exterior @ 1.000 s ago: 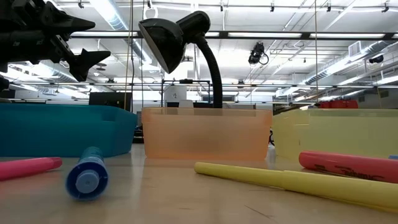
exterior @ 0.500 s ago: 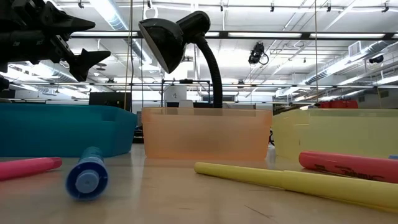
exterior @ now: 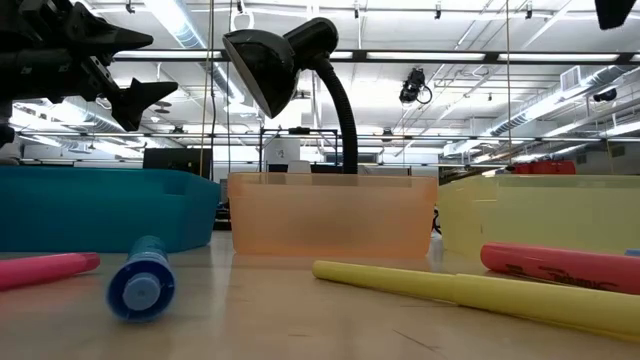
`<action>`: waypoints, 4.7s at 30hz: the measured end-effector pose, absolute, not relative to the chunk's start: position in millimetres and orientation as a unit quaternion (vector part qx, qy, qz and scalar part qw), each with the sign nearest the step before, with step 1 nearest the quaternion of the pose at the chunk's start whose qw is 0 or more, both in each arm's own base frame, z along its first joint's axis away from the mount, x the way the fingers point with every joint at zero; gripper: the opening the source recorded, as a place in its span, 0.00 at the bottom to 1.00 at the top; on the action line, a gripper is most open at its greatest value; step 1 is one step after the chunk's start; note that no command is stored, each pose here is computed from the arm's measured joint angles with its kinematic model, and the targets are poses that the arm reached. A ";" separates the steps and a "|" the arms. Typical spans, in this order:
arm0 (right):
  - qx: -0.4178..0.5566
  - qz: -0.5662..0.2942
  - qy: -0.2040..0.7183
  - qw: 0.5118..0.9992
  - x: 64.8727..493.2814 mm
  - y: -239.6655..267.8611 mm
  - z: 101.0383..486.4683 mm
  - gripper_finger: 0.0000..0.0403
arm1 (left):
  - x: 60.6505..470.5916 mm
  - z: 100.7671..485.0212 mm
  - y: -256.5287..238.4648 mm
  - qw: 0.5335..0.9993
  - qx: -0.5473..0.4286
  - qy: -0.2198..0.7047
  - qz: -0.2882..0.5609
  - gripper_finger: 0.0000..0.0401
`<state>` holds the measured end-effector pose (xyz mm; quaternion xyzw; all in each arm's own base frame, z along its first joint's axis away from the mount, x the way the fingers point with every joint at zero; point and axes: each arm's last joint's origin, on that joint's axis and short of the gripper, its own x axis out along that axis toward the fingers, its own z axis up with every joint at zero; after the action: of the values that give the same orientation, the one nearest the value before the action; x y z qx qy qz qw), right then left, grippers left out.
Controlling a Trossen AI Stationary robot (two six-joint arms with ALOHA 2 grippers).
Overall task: Pick & Place Markers
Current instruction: Put the right blue highlighter pen into the yellow bin
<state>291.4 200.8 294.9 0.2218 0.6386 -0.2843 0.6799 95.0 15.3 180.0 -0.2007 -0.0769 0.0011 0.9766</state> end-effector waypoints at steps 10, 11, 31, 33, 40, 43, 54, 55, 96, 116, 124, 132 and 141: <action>0.201 -0.305 0.636 0.680 301.3 217.5 266.8 0.65 | 95.0 180.0 15.3 0.977 -0.201 -0.077 0.001 0.85; 0.198 -0.306 0.637 0.679 302.5 219.2 262.9 0.65 | 95.0 180.0 15.3 0.977 -0.201 -0.077 0.001 0.85; 0.192 -0.295 0.676 0.647 295.9 215.8 172.4 0.65 | 95.0 180.1 15.3 0.977 -0.201 -0.077 0.001 0.85; 0.193 -0.287 0.677 0.650 296.6 215.1 168.7 0.65 | 95.0 180.1 15.3 0.977 -0.201 -0.077 0.001 0.85; 0.199 -0.258 0.671 0.666 299.9 214.9 158.8 0.65 | 95.0 180.0 15.3 0.977 -0.201 -0.077 0.001 0.85; 0.203 -0.253 0.668 0.670 299.7 214.7 153.9 0.65 | 95.0 180.1 15.3 0.977 -0.201 -0.077 0.001 0.85; 0.208 -0.233 0.673 0.670 295.7 212.6 139.7 0.65 | 95.0 180.0 15.3 0.977 -0.201 -0.077 0.001 0.85; 0.207 -0.232 0.673 0.671 295.7 212.6 139.7 0.65 | 95.0 180.1 15.3 0.977 -0.201 -0.077 0.001 0.85; 0.230 -0.229 0.672 0.665 297.0 214.0 140.7 0.18 | 95.0 180.0 15.3 0.977 -0.201 -0.077 0.001 0.85; 0.198 -0.110 0.686 0.692 279.7 203.7 202.3 0.18 | 94.9 180.1 15.3 0.977 -0.201 -0.077 0.001 0.85; 0.158 -0.042 0.718 0.677 266.4 197.1 221.1 0.18 | 95.0 180.0 15.3 0.977 -0.201 -0.077 0.001 0.85; 0.072 0.026 0.737 0.672 257.3 190.8 227.9 0.18 | 95.0 180.1 15.3 0.977 -0.201 -0.077 0.001 0.85; -0.006 0.047 0.716 0.697 258.4 187.9 229.0 0.18 | 95.0 180.1 15.3 0.977 -0.201 -0.077 0.001 0.85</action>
<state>258.4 187.9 229.0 -0.0057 0.7156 0.0473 0.6968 95.0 15.3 180.1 -0.2007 -0.0771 0.0010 0.9766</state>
